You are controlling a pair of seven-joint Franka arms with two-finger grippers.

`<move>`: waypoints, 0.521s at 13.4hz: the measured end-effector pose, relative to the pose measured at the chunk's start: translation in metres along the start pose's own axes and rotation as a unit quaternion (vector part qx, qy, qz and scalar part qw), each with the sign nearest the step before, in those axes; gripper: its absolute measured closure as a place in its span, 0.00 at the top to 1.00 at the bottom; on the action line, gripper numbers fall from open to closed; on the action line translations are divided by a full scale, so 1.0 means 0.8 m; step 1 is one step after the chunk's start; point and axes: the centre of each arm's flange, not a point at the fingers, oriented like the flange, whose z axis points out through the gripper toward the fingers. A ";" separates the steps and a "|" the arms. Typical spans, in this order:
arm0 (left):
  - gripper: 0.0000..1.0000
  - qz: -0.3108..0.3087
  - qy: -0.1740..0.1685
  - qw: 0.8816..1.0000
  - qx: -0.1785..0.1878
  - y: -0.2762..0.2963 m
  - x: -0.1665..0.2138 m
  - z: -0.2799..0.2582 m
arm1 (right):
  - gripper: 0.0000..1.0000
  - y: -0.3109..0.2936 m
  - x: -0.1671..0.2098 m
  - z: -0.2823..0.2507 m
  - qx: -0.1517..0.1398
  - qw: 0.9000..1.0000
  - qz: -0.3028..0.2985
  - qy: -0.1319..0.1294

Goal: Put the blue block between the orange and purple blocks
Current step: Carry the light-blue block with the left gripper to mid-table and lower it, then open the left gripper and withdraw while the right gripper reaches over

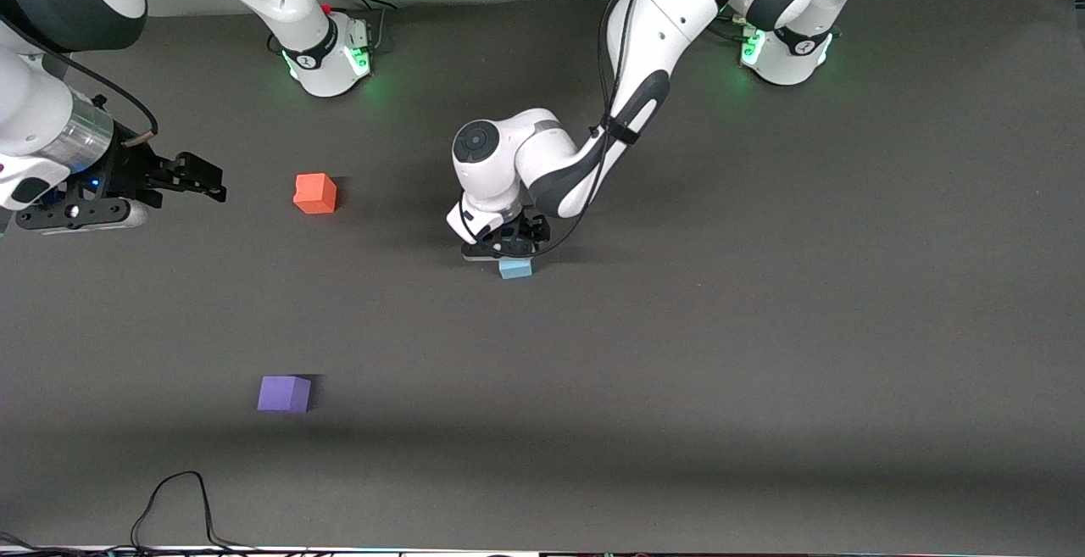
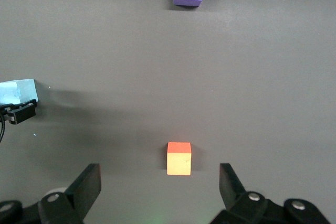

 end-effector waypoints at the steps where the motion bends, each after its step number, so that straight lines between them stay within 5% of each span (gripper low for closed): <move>1: 1.00 -0.005 0.002 1.000 -0.002 -0.002 0.008 -0.009 | 1.00 0.000 0.000 0.000 0.000 1.000 0.000 0.000; 7: 1.00 -0.060 -0.044 0.997 -0.024 -0.103 0.115 -0.174 | 1.00 -0.009 0.000 0.000 0.003 1.000 -0.003 0.000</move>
